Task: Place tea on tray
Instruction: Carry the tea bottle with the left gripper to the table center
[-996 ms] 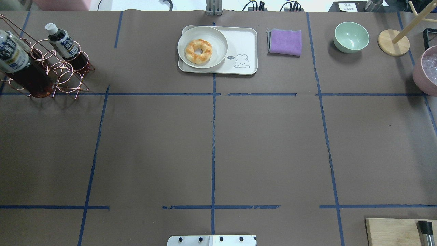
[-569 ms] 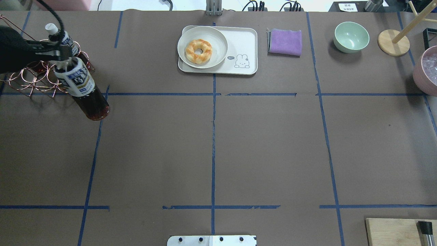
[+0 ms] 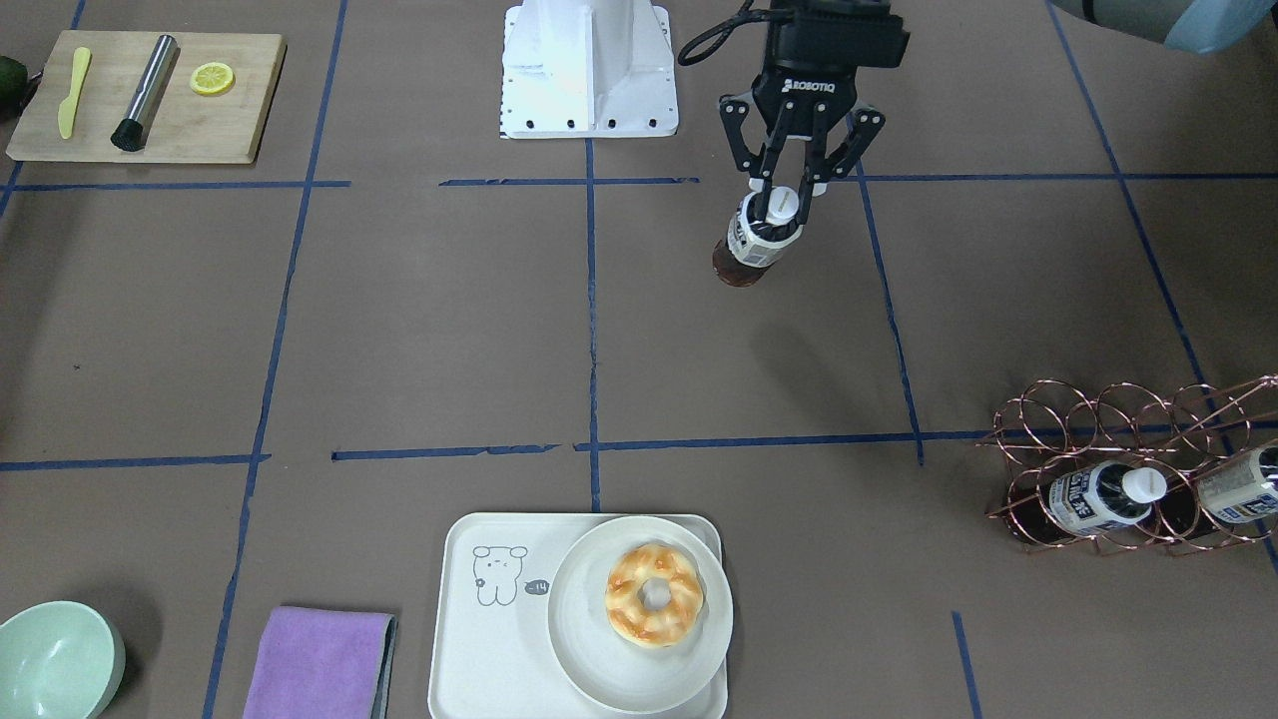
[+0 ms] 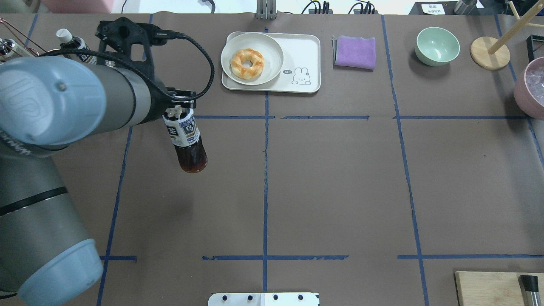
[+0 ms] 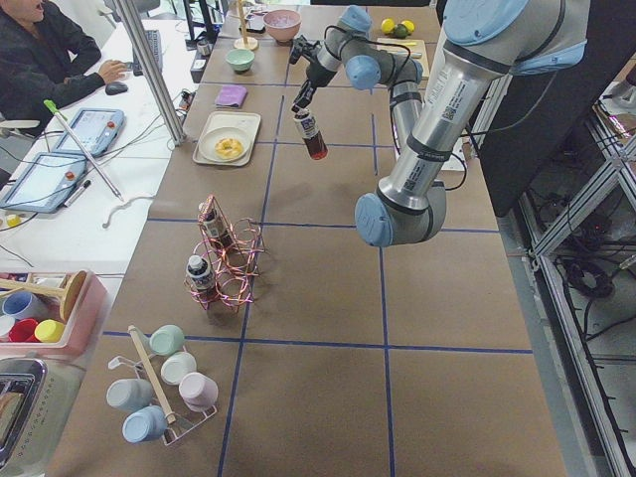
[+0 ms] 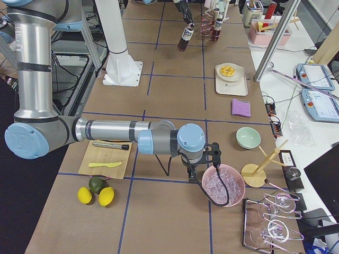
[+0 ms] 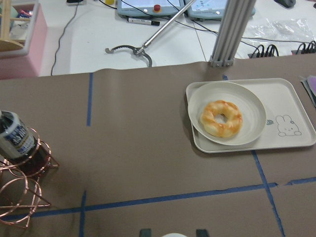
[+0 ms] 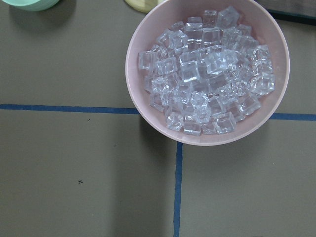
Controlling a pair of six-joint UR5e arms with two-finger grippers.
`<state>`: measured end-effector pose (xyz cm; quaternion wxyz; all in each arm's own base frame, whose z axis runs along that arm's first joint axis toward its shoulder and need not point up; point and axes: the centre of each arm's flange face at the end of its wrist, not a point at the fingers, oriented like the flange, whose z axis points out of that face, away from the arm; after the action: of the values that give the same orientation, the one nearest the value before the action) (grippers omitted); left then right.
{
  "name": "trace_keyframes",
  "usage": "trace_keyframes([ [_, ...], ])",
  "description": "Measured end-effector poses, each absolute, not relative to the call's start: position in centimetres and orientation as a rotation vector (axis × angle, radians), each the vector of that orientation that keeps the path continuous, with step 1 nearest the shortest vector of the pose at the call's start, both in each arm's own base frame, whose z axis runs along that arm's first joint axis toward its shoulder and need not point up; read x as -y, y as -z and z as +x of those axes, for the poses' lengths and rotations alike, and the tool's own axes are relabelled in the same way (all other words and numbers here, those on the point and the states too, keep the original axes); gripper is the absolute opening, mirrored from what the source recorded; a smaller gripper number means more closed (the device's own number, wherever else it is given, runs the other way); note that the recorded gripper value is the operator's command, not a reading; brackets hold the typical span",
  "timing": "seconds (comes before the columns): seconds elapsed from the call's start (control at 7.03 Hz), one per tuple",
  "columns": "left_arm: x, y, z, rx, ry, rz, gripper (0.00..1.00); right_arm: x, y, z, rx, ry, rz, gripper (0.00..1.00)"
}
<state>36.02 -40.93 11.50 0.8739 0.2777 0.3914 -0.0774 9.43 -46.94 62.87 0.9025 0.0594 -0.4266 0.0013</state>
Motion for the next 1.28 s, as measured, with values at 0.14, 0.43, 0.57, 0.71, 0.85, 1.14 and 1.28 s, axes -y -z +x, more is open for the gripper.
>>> trace_keyframes([
  [0.14, 41.7, -10.4, 38.3, -0.834, 0.175, 0.572, 0.0, 47.0, -62.8, 9.4, 0.883, -0.002, 0.123, 1.0],
  [0.43, 42.7, -8.9, 42.7, -0.876, 0.19, 0.555, 0.0, 47.0, -62.8, 9.4, 0.882, -0.001, 0.124, 1.0],
  [0.57, 42.4, -8.8, 44.7, -0.898, 0.193, 0.562, 0.0, 47.1, -62.8, 9.4, 0.882, 0.0, 0.125, 1.0],
  [0.71, 41.7, -8.9, 46.6, -0.902, 0.201, 0.591, 0.0, 47.1, -62.7, 9.4, 0.883, 0.0, 0.125, 1.0],
  [0.85, 40.7, -9.1, 48.5, -0.887, 0.209, 0.634, 0.0, 47.1, -62.7, 9.4, 0.883, -0.001, 0.126, 1.0],
  [1.14, 38.4, -9.7, 52.0, -0.889, 0.232, 0.735, 0.0, 47.1, -62.7, 9.4, 0.883, -0.001, 0.126, 1.0],
  [1.28, 37.7, -10.2, 53.2, -0.912, 0.245, 0.776, 0.0, 47.0, -62.8, 9.4, 0.882, -0.001, 0.125, 1.0],
])
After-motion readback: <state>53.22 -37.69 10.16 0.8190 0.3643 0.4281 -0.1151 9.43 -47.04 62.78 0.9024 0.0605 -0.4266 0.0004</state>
